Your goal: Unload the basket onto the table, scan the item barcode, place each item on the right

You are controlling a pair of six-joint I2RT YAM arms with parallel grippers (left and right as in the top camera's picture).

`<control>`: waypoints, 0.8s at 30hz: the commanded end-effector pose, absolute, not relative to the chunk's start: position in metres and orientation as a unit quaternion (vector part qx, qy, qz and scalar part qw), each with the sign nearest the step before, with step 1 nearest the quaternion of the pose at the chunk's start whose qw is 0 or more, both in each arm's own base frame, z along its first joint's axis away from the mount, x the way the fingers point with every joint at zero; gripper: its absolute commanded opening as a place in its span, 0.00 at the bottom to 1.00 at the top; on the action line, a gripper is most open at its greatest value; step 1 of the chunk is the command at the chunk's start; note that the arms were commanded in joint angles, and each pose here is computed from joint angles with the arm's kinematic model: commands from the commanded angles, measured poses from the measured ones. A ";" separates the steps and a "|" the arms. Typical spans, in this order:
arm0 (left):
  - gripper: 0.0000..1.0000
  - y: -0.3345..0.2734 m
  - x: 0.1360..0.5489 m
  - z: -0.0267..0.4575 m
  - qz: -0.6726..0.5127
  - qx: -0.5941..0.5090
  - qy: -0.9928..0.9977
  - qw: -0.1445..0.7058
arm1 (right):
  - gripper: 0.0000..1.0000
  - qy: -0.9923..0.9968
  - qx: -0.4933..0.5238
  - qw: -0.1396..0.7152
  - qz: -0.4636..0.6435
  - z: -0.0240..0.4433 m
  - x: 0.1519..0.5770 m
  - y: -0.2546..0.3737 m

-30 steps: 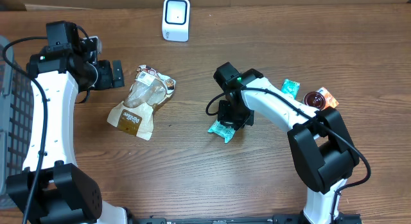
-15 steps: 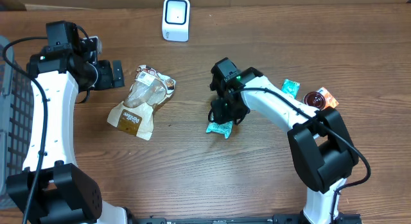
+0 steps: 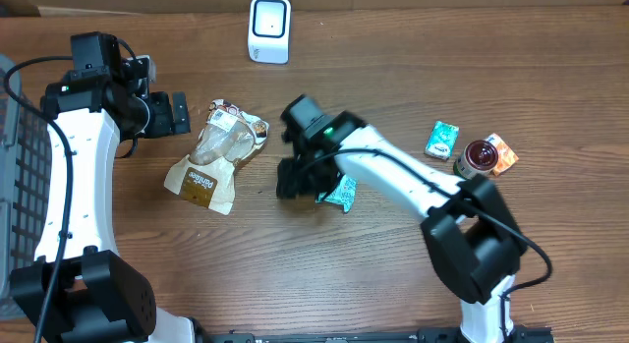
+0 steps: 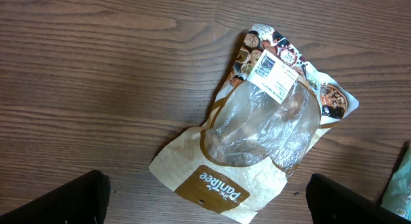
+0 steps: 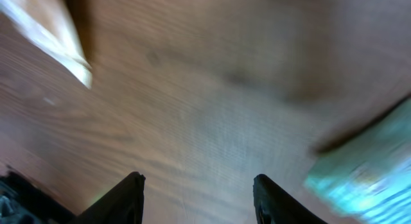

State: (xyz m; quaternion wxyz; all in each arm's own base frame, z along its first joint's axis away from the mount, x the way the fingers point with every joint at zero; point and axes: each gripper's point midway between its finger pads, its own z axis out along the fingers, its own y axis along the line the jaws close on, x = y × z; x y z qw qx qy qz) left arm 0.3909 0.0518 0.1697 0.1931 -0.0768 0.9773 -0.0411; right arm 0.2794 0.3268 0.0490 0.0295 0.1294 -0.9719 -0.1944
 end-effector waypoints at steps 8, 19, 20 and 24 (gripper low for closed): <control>1.00 0.053 0.393 0.179 -0.039 -0.069 0.975 0.207 | 0.53 -0.997 -0.001 0.069 -0.034 0.011 0.282 0.243; 1.00 0.053 0.393 0.179 -0.039 -0.069 0.975 0.207 | 0.53 -0.994 -0.051 0.034 0.096 0.014 0.328 0.129; 1.00 0.053 0.393 0.179 -0.039 -0.069 0.975 0.207 | 0.52 -0.994 -0.059 0.031 0.090 0.014 0.332 0.125; 1.00 0.053 0.393 0.179 -0.039 -0.069 0.975 0.207 | 0.57 -0.996 -0.077 0.040 0.003 0.024 0.345 0.136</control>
